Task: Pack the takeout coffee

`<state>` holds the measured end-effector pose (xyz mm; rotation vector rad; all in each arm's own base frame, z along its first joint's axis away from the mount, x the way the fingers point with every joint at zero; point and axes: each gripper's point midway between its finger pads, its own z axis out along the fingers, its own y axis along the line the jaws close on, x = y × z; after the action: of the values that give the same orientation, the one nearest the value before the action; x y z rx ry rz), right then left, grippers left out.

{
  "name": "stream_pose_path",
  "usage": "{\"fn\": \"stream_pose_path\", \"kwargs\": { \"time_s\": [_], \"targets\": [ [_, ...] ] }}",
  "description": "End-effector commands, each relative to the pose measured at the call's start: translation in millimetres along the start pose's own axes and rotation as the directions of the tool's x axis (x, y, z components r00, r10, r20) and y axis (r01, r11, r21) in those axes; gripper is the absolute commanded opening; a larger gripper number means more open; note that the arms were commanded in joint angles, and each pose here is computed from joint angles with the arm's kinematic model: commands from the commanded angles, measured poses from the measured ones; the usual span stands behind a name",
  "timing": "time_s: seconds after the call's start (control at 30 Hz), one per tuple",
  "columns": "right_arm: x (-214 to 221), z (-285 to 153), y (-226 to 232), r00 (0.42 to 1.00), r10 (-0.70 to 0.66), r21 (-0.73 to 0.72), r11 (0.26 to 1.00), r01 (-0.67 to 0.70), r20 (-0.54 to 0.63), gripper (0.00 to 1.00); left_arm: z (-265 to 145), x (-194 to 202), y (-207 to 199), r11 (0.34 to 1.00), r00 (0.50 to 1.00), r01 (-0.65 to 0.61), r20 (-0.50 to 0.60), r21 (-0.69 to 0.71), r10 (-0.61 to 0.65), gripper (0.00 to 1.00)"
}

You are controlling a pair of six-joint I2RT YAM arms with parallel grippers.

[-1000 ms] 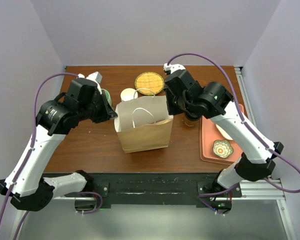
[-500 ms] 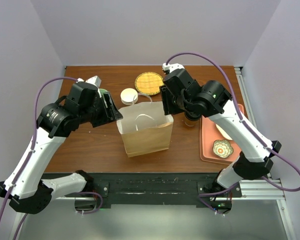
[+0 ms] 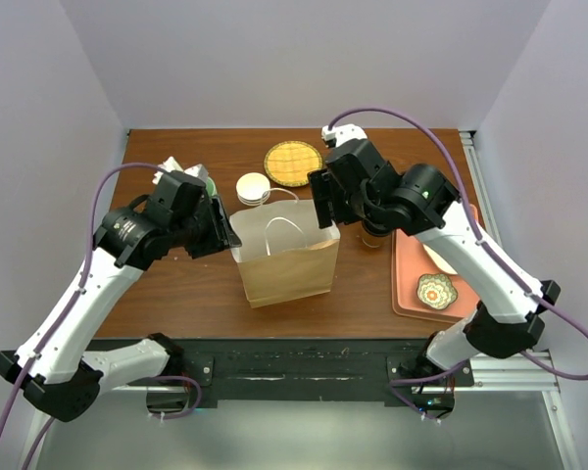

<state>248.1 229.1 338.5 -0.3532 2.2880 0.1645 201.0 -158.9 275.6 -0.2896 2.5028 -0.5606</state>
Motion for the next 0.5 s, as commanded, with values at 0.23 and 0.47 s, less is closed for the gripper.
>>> {"fn": "stream_pose_path", "kwargs": {
  "time_s": [0.23, 0.47],
  "targets": [
    [-36.9, -34.2, -12.3, 0.977, 0.044, -0.045, 0.998, -0.035, 0.21, 0.99, 5.1, -4.3, -12.4, 0.998, 1.0, 0.011, 0.023, 0.065, -0.012, 0.28],
    [-41.6, -51.3, -20.1, 0.954, 0.095, -0.08, 0.994, -0.075, 0.285, 0.99, 14.8, -17.6, -18.2, 0.993, 0.994, -0.092, 0.067, 0.075, 0.087, 0.06]
  ]
}}
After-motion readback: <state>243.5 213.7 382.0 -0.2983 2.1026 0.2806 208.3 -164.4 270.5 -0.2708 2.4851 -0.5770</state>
